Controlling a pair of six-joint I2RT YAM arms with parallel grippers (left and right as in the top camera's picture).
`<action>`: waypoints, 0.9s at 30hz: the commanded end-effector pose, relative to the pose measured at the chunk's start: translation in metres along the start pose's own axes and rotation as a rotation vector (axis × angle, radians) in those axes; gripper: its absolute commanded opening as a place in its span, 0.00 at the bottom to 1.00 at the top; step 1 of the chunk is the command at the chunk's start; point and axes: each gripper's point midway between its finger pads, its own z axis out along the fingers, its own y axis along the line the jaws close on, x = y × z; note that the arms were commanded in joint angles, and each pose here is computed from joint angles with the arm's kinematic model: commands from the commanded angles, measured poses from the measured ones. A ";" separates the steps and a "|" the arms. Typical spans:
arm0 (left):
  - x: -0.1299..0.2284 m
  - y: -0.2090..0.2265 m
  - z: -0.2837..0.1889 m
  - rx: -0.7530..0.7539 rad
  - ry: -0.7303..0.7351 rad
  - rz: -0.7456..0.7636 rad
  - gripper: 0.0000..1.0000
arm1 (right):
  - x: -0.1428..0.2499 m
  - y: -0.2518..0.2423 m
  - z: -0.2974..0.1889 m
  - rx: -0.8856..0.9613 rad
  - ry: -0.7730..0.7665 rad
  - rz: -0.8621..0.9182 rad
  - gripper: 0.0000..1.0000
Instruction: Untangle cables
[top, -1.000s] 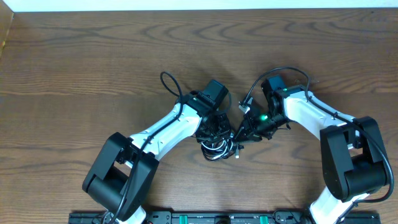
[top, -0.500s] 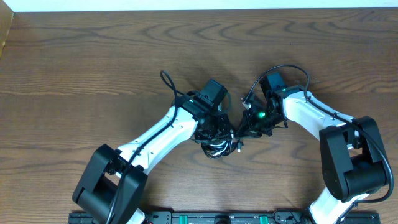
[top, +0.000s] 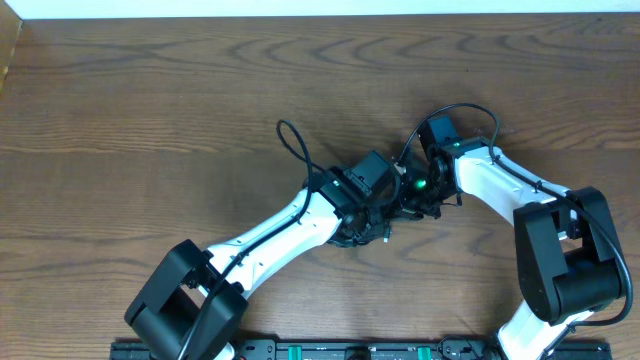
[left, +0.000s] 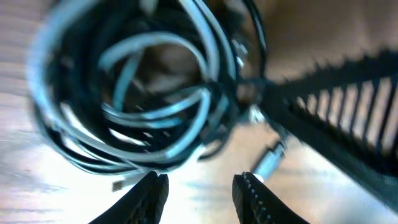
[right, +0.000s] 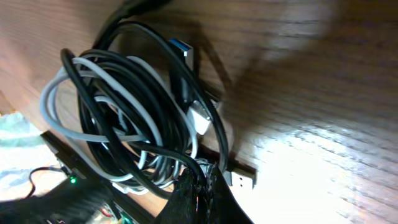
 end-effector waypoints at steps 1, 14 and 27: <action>-0.022 0.012 -0.001 -0.067 -0.125 -0.094 0.40 | -0.003 -0.015 0.002 0.082 -0.017 0.021 0.01; -0.025 0.047 0.013 -0.239 -0.141 -0.013 0.28 | -0.002 -0.016 0.000 0.075 -0.011 0.034 0.01; -0.045 0.066 0.008 -0.271 -0.166 -0.053 0.29 | -0.009 -0.027 -0.007 0.084 -0.037 0.068 0.01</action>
